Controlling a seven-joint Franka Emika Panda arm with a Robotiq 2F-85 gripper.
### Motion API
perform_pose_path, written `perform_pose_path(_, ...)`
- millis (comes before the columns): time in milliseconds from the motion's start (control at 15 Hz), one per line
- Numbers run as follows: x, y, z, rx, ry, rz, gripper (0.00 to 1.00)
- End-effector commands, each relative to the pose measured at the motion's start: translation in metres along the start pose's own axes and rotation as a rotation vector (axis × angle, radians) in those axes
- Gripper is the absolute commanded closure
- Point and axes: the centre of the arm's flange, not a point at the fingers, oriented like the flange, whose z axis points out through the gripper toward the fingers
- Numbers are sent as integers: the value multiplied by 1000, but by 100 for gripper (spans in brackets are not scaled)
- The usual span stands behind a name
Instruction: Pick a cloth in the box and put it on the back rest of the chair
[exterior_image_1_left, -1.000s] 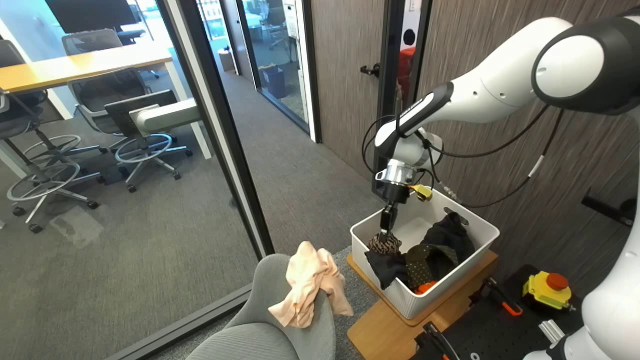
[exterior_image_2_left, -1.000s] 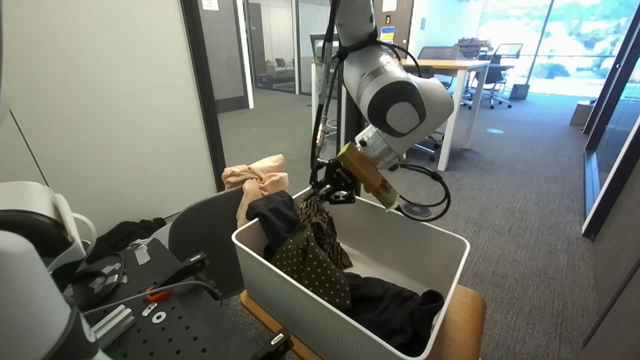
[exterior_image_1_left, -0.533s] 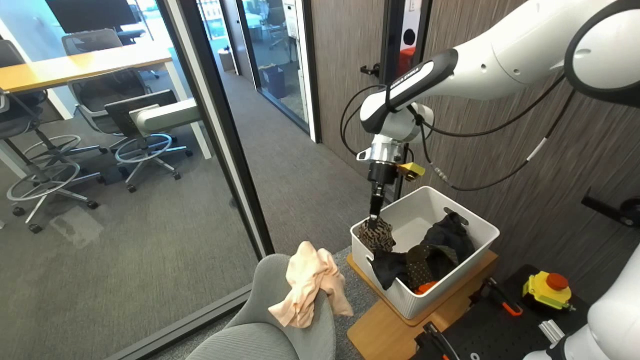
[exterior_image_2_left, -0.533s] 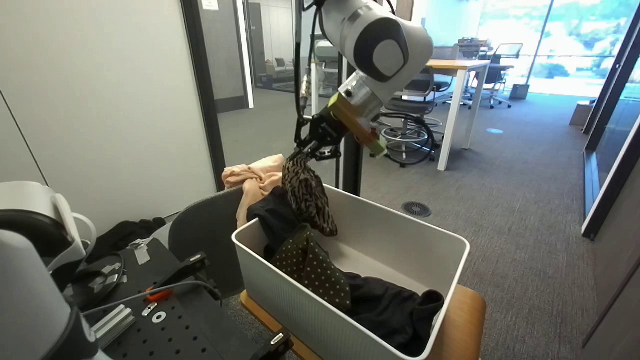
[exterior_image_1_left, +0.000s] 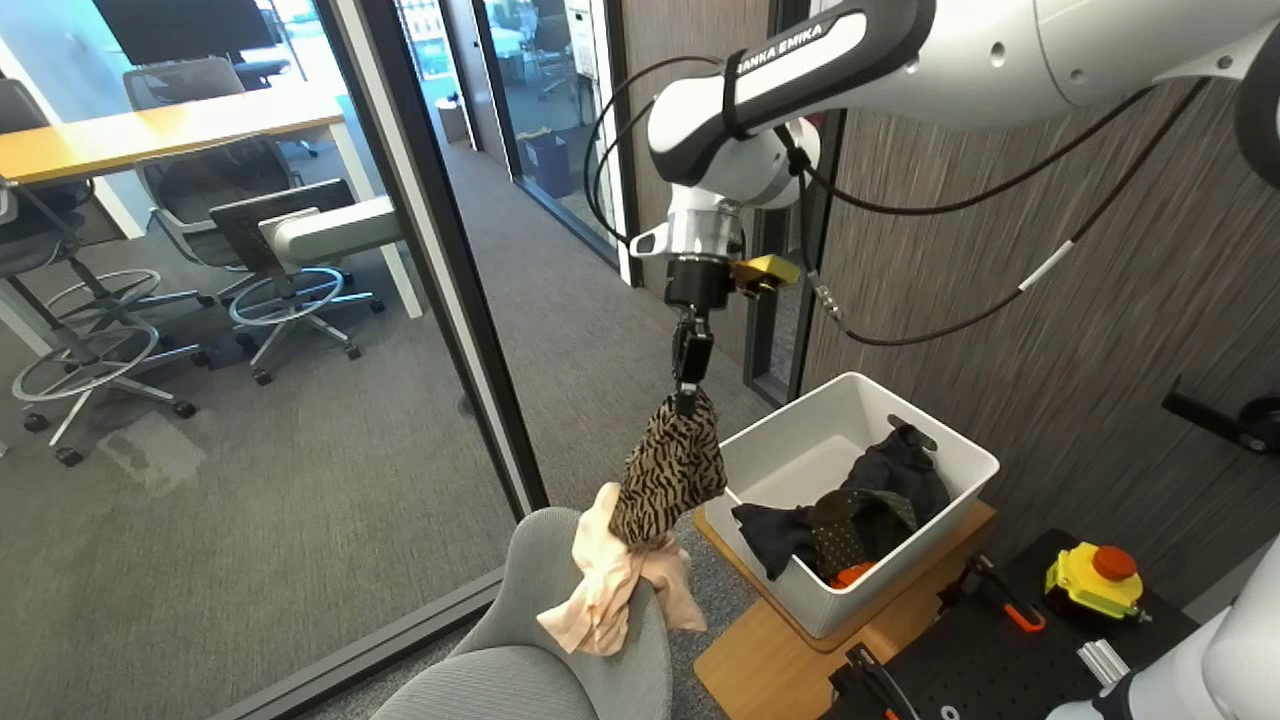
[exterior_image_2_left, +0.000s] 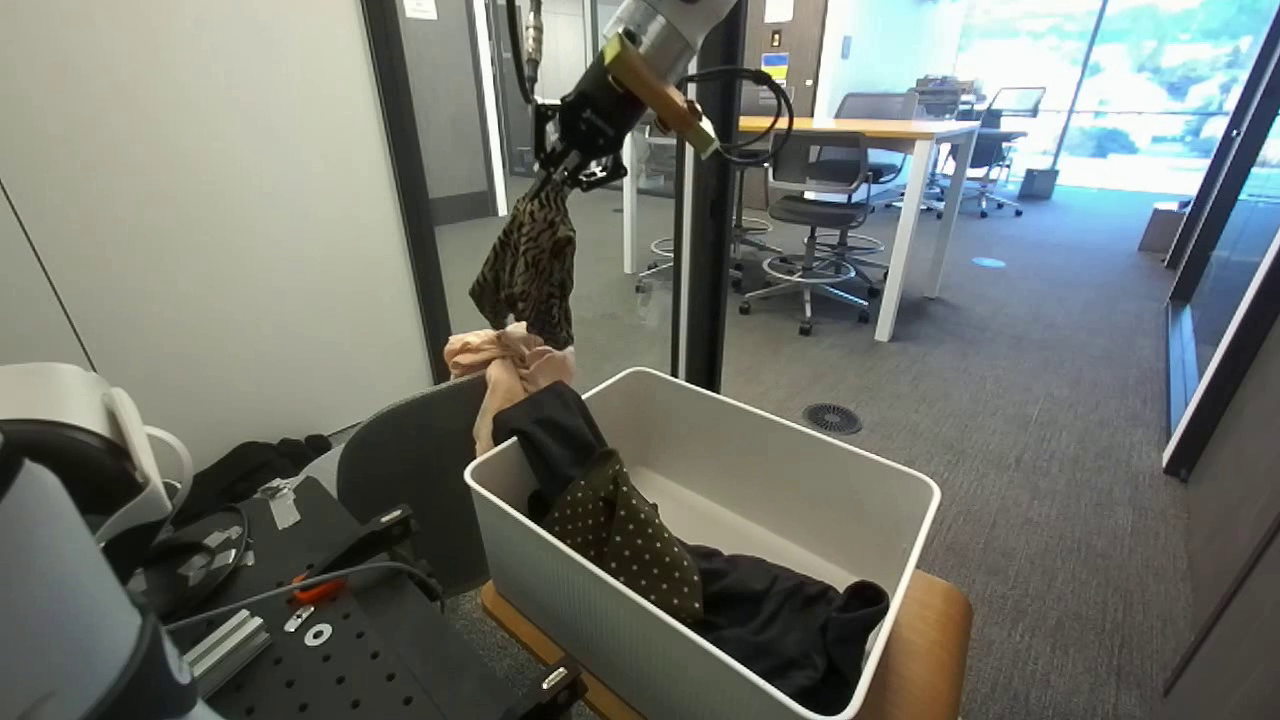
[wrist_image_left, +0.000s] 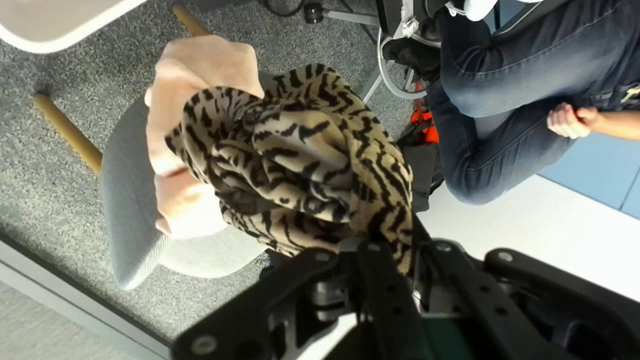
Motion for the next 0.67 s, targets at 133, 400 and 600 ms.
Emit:
perform_pose_path(133,61,-27,-49,-33,-33,-146,92)
perform_pose_path(400,92,-28,-56,-36,-56,-192,92)
perform_pose_path(600,111,-18,-49,-22,-76,-220,92)
